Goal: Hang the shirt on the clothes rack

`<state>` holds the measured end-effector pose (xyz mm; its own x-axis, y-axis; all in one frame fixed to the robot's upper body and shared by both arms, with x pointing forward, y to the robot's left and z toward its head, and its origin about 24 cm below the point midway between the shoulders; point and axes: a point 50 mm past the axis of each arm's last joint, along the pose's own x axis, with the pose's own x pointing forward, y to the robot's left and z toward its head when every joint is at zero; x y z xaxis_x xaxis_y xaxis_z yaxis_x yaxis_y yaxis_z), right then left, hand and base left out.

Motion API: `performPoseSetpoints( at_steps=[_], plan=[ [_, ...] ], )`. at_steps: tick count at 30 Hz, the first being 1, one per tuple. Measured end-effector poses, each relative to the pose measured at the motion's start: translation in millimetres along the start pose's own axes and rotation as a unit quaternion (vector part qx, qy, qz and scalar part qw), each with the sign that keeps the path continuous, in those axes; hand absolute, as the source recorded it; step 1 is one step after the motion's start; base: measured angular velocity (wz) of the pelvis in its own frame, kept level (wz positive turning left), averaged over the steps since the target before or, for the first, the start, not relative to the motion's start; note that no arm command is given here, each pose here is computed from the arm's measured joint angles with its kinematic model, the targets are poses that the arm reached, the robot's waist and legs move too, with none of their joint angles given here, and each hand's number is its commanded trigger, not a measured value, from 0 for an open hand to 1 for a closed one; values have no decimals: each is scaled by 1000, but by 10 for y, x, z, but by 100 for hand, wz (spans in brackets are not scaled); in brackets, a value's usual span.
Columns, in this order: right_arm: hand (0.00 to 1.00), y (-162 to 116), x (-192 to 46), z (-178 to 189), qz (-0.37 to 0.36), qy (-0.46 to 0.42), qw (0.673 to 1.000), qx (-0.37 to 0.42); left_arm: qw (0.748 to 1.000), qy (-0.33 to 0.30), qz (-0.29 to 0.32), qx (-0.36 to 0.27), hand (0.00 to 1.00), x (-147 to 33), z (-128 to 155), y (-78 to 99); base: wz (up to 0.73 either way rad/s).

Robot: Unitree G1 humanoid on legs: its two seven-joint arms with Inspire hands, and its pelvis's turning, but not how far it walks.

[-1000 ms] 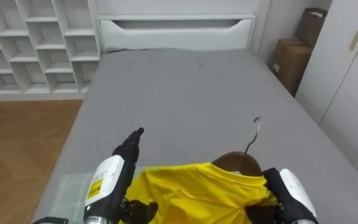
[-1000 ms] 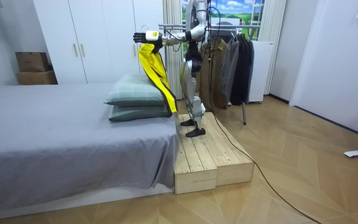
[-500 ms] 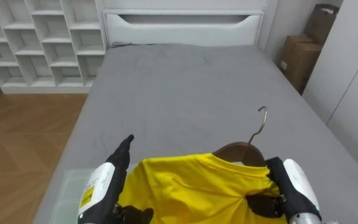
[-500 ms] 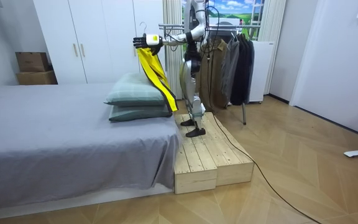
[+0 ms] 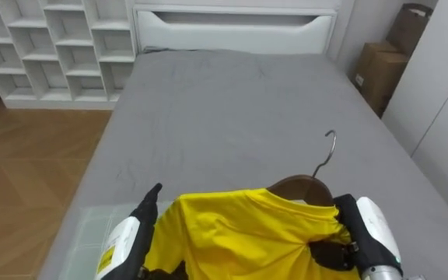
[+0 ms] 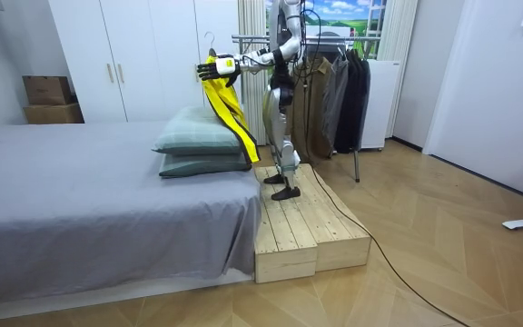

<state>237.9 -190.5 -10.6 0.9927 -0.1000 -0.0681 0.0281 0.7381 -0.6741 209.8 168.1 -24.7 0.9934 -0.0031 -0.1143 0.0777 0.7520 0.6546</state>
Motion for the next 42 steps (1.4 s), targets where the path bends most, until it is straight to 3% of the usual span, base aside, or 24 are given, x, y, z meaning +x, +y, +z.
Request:
performPoseSetpoints(
  at_steps=[6, 11, 18, 22, 28, 34, 42],
  plan=[
    [100, 22, -38, -29, 9, -1, 1000, -25, 1000, 25, -15, 2, 0, -28, -108, -57, -32],
    [100, 63, -57, -15, 14, -5, 999, -32, 999, 36, -8, 1, 0, -14, -157, -23, -125],
    [100, 3, -3, -19, -6, -5, 1000, -25, 998, 34, 19, -58, 0, 137, -79, 52, -140],
    [100, 50, 6, -14, -5, -3, 1000, -25, 996, 42, 24, -80, 0, 171, -50, 30, -58],
    [100, 52, 123, 139, 4, -31, 999, -29, 992, 70, 31, -101, 0, 98, -128, -24, -48],
    [100, 36, 238, 302, 16, -67, 996, -56, 987, 95, 43, -124, 0, 19, -136, -160, -130],
    [100, 9, 227, 482, 15, -109, 991, -73, 988, 86, 52, -121, 0, 35, -118, -143, -92]
  ],
)
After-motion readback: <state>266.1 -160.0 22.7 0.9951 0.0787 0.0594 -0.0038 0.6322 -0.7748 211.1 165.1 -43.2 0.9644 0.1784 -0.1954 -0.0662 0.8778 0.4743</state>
